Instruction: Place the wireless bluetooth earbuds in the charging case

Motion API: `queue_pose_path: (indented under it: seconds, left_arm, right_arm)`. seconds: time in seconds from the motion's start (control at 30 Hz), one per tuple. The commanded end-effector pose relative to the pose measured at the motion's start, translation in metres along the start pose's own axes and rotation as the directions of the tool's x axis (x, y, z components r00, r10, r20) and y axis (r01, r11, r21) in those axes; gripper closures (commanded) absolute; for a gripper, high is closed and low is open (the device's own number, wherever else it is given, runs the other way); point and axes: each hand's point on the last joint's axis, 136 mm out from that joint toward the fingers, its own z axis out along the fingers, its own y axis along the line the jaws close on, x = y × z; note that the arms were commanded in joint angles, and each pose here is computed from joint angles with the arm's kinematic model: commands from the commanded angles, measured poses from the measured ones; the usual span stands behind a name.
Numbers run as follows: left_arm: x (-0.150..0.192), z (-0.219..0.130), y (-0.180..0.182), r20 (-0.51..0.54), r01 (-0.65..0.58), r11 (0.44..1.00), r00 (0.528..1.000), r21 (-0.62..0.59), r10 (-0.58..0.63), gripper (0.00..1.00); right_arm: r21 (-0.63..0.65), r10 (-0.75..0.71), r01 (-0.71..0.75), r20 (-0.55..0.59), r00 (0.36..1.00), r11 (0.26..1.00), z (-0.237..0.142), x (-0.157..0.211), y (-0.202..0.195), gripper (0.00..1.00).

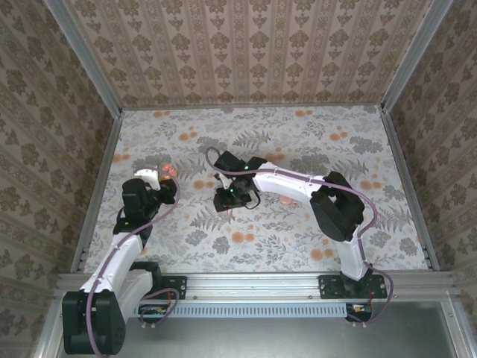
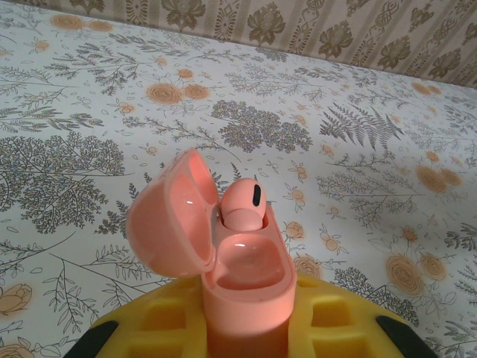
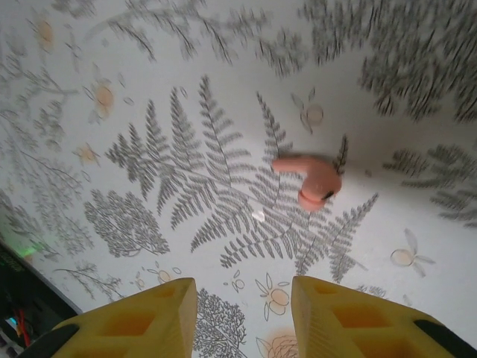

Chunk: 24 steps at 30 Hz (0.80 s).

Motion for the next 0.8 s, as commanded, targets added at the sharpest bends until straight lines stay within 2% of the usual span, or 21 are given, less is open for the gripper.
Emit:
queue_pose_path:
  seconds: [0.0, 0.47, 0.77]
  left_arm:
    - [-0.005, -0.003, -0.001, 0.022, 0.009, 1.000, 1.000, 0.012, -0.009, 0.90]
    - [-0.007, -0.006, -0.001, 0.028, 0.006, 1.000, 1.000, 0.007, -0.006, 0.90]
    - [-0.007, -0.006, -0.001, 0.029, 0.007, 1.000, 1.000, 0.006, -0.007, 0.90]
  right_arm:
    - [-0.006, 0.068, -0.068, 0.004, 0.998, 0.998, 0.012, 0.008, 0.003, 0.61]
    - [0.006, 0.076, -0.076, 0.013, 0.997, 0.997, 0.045, 0.000, -0.006, 0.62]
    - [0.088, 0.084, -0.084, 0.006, 0.996, 0.993, 0.048, 0.003, -0.027, 0.62]
